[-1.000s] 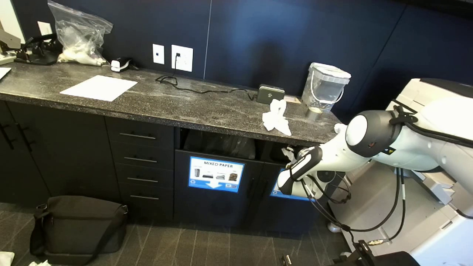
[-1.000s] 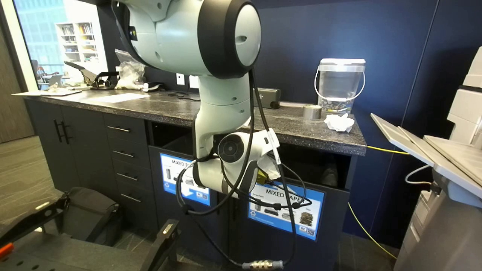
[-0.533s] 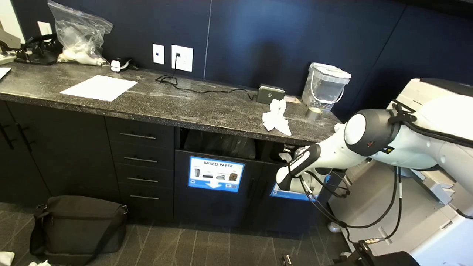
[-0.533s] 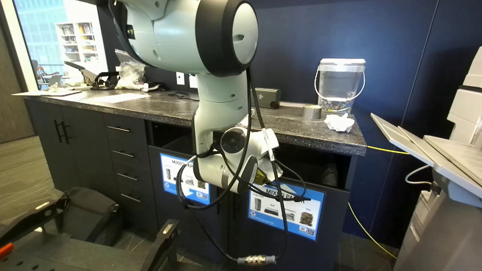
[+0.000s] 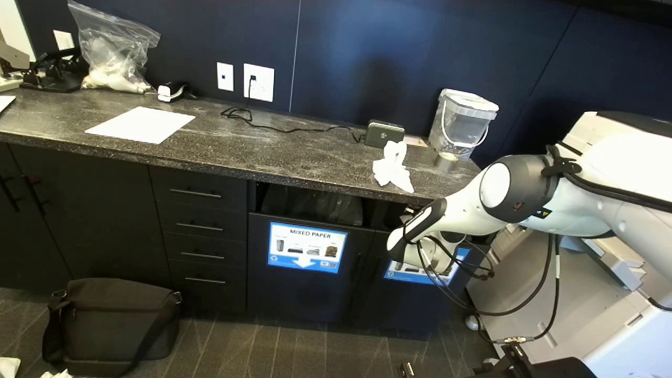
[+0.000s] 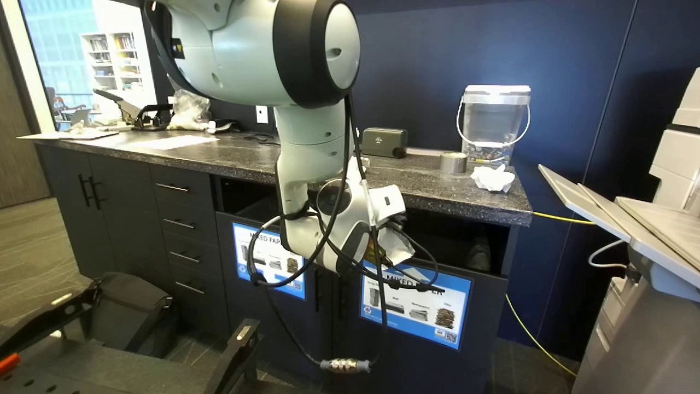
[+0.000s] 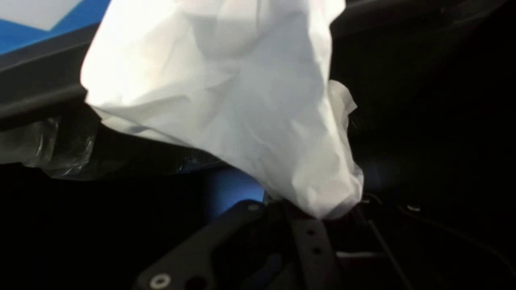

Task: Put the tissues inside the rubbish bin.

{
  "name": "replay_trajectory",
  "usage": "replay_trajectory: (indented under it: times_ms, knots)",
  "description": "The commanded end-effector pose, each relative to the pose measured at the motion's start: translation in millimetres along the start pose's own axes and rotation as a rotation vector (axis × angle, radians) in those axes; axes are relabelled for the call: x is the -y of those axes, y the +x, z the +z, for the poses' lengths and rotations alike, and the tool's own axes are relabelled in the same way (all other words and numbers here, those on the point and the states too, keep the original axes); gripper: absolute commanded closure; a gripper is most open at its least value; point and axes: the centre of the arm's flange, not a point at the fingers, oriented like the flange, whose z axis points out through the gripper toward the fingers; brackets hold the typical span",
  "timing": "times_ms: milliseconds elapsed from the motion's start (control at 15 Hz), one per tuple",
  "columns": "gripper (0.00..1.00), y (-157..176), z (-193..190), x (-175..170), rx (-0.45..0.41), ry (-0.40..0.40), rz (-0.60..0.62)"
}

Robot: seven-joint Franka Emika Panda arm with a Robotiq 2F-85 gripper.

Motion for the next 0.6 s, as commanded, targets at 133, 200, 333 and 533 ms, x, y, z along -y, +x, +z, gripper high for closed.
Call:
replay_trajectory:
  times_ms: [133, 200, 333, 533]
  knots:
    - [0.44, -32, 73, 8, 0.050, 0.020, -0.040]
    - [0.37, -32, 75, 9, 0.072, 0.035, -0.049]
    - [0.22, -34, 79, 13, 0.101, 0.060, -0.071]
    - [0.01, -31, 76, 18, 0.104, 0.096, -0.096]
